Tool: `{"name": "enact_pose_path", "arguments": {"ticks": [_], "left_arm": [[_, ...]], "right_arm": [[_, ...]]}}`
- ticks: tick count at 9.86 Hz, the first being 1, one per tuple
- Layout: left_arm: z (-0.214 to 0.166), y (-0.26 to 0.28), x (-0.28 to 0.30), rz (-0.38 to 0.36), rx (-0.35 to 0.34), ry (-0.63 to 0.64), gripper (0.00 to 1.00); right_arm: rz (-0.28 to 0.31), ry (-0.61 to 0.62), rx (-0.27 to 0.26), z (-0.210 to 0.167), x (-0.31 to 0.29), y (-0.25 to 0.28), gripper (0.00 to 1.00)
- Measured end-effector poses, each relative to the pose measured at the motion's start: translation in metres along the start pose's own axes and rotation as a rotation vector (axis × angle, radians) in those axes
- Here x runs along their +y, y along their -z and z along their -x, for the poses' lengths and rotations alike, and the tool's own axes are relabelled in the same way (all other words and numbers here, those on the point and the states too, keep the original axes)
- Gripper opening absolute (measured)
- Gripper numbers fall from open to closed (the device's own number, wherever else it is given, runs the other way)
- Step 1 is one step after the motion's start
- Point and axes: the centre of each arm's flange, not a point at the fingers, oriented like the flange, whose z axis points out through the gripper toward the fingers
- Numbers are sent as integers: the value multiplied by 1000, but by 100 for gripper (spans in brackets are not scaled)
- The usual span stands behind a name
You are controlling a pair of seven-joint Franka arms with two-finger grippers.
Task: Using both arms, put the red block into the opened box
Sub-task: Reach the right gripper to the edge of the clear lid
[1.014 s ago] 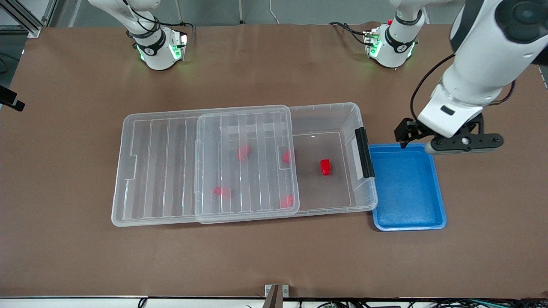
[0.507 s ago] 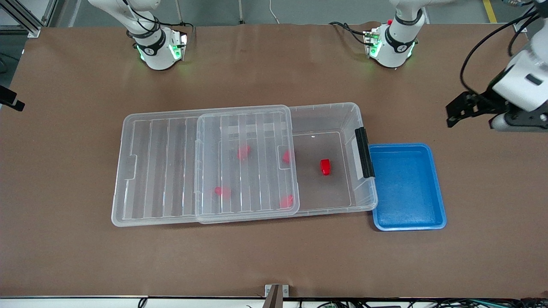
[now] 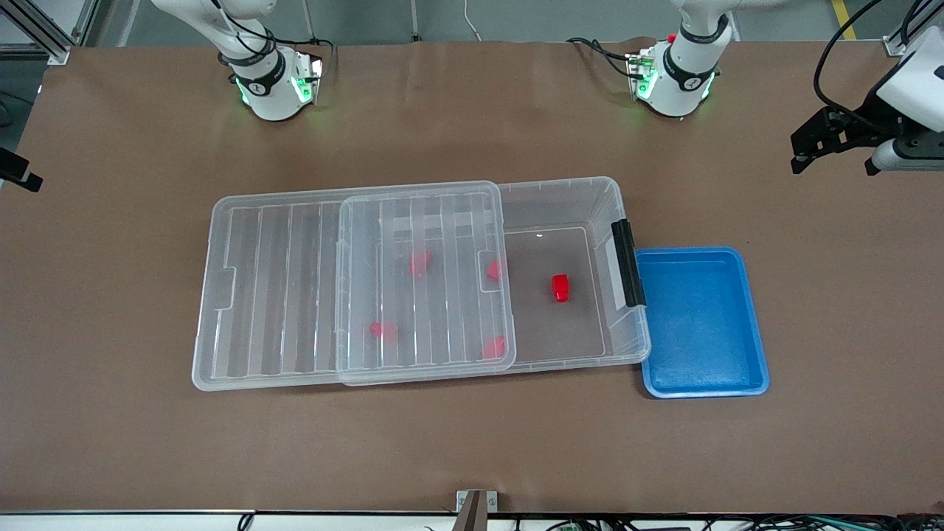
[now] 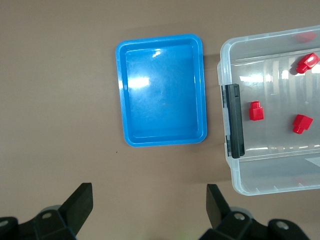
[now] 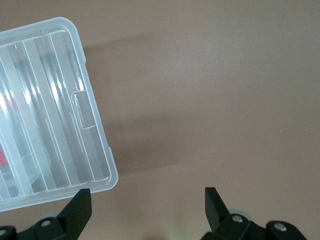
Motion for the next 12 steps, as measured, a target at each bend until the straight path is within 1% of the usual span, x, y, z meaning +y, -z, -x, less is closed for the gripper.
{"name": "enact_pose_path", "arguments": {"ticks": [7,8,9,10,11,12], "left_arm": [[0,-2,0,0,-3,0,100],[0,-2,0,0,-3,0,100],[0,-2,0,0,-3,1,100],[0,-2,0,0,-3,1,100],[0,-2,0,0,-3,1,100],[0,-2,0,0,-4,1,100]], "right_arm": [[0,2,-2,0,1,-1,100],[0,24,-8,-3,1,-8,99],[3,76,5,-15,2,-30,96],[10,143,29,-34,4,-72,83],[18,192,36,-52,4,-129,67],[22,224,20,-64,1,-182,49]]}}
